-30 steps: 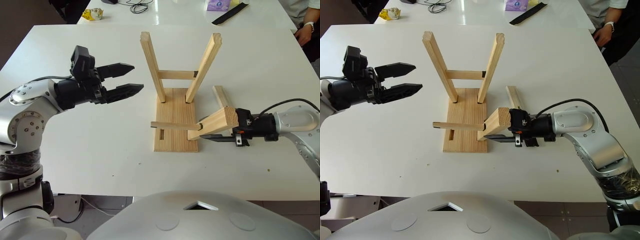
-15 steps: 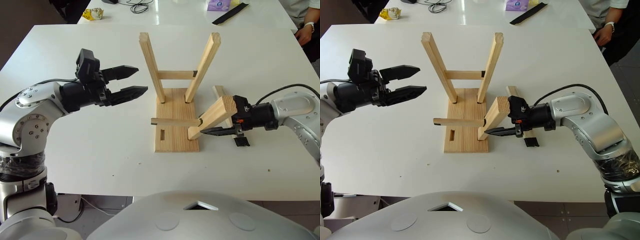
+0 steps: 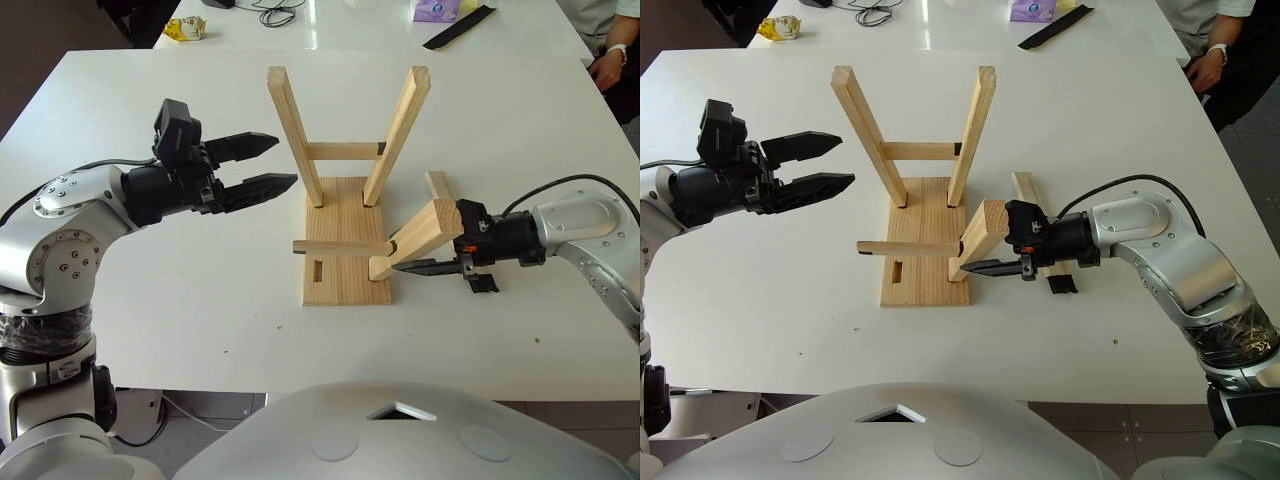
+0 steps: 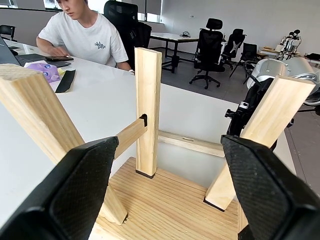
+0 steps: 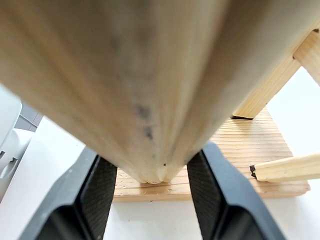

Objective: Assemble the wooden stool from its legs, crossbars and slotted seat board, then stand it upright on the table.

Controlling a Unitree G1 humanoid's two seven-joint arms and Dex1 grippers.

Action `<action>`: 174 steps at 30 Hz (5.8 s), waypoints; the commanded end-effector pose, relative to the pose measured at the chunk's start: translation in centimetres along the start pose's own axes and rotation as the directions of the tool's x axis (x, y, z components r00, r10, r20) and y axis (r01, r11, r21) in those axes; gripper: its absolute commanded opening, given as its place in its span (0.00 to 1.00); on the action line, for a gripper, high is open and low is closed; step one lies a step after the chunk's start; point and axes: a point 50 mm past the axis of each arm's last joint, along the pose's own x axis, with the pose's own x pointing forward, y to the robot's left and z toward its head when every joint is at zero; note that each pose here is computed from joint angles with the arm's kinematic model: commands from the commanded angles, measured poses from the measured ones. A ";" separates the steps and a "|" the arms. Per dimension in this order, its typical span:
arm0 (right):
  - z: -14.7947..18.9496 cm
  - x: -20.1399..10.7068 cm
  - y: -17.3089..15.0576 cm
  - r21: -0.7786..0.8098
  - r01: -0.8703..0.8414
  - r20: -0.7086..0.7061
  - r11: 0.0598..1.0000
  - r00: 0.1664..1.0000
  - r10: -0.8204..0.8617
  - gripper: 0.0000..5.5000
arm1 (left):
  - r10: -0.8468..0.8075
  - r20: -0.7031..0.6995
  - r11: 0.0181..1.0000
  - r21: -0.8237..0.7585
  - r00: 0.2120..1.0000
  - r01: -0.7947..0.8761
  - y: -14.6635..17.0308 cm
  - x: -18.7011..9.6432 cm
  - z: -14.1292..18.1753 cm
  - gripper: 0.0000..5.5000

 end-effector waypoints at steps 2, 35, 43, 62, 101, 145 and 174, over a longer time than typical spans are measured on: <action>-4.7 1.6 2.4 0.219 -0.048 -0.143 0.974 0.986 0.081 0.36 | 0.008 0.000 1.000 -0.003 1.000 -0.008 0.0 0.0 0.1 0.69; -7.1 -5.4 2.0 0.519 0.778 -0.508 0.354 0.613 -0.605 0.79 | 0.265 0.077 0.964 -0.012 0.961 -0.265 -2.1 -2.9 -0.1 0.69; -8.6 -4.5 2.0 0.521 0.811 -0.586 0.267 0.567 -0.580 0.79 | 0.251 0.071 0.968 -0.013 0.965 -0.251 -2.0 -2.4 0.0 0.69; -10.9 -3.2 3.7 0.464 0.825 -0.622 0.323 0.563 -0.544 0.45 | 0.310 0.038 0.950 0.035 0.950 -0.311 -0.7 -2.4 0.4 0.69; 8.8 -6.5 -3.0 0.186 0.212 0.493 0.959 0.824 -0.278 0.37 | -0.126 0.410 0.991 0.004 0.903 0.136 -0.5 4.2 9.3 0.69; 8.6 -5.2 -2.1 0.144 -0.126 0.396 0.982 0.916 0.059 0.37 | -0.436 0.281 0.895 0.034 0.855 0.445 -4.2 6.5 6.8 0.69; 7.8 -5.2 -2.0 0.131 -0.075 0.340 0.988 0.940 0.026 0.37 | -0.428 0.243 0.899 0.017 0.870 0.438 -3.8 5.9 6.5 0.38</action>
